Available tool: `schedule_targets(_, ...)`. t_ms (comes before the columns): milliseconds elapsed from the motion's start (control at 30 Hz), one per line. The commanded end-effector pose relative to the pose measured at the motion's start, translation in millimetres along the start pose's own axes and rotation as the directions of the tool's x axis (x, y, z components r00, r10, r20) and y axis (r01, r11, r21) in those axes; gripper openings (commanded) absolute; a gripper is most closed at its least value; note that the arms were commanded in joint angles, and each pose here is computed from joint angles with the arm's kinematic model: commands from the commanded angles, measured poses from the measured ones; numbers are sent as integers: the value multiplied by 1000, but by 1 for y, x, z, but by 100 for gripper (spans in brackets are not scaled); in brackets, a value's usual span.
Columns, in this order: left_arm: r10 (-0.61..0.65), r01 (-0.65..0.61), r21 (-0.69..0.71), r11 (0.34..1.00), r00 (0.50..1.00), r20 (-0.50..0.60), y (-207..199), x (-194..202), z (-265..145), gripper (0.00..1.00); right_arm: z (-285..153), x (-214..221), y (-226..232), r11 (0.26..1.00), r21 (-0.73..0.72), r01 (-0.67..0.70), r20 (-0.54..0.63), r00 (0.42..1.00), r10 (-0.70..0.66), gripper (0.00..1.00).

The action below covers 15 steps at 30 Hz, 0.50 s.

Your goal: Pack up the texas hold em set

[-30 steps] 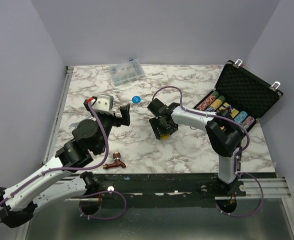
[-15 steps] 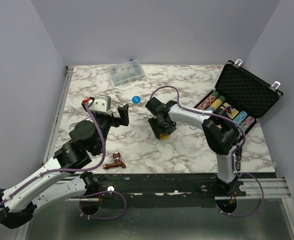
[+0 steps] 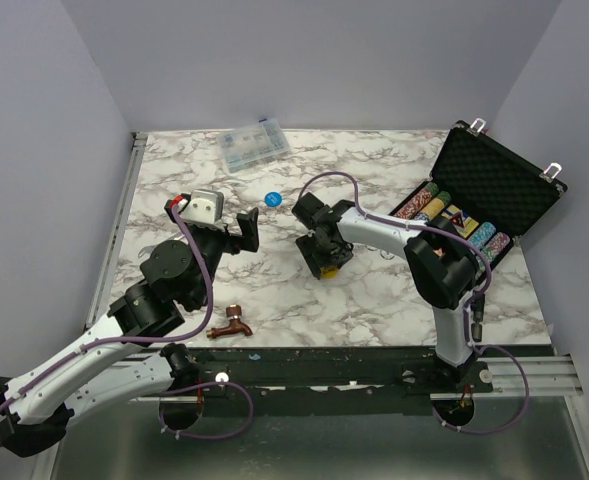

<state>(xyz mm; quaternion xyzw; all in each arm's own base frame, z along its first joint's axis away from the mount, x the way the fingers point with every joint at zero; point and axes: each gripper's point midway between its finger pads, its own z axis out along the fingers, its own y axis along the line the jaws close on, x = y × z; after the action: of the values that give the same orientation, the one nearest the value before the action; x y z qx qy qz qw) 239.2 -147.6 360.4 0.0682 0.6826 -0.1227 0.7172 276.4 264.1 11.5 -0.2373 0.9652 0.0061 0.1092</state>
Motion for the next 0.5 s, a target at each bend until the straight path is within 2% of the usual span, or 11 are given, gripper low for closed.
schedule_targets(0, -16, 15, 15, 1000, 1000, 14, -2, -10, -2, 99, 59, 51, -5, 997, 33, 63, -183, 981, -56, 68)
schedule_targets(267, -13, 13, 12, 1000, 1000, 15, -1, -10, -2, 99, 70, 59, -7, 997, 21, 81, -227, 971, -74, 64)
schedule_targets(400, -11, 11, 10, 1000, 1000, 14, -1, -11, -1, 99, 68, 58, -9, 996, 32, 80, -219, 973, -71, 58)
schedule_targets(467, -11, 11, 12, 1000, 1000, 15, -1, -11, -2, 99, 63, 49, -11, 996, 50, 71, -178, 982, -61, 54)
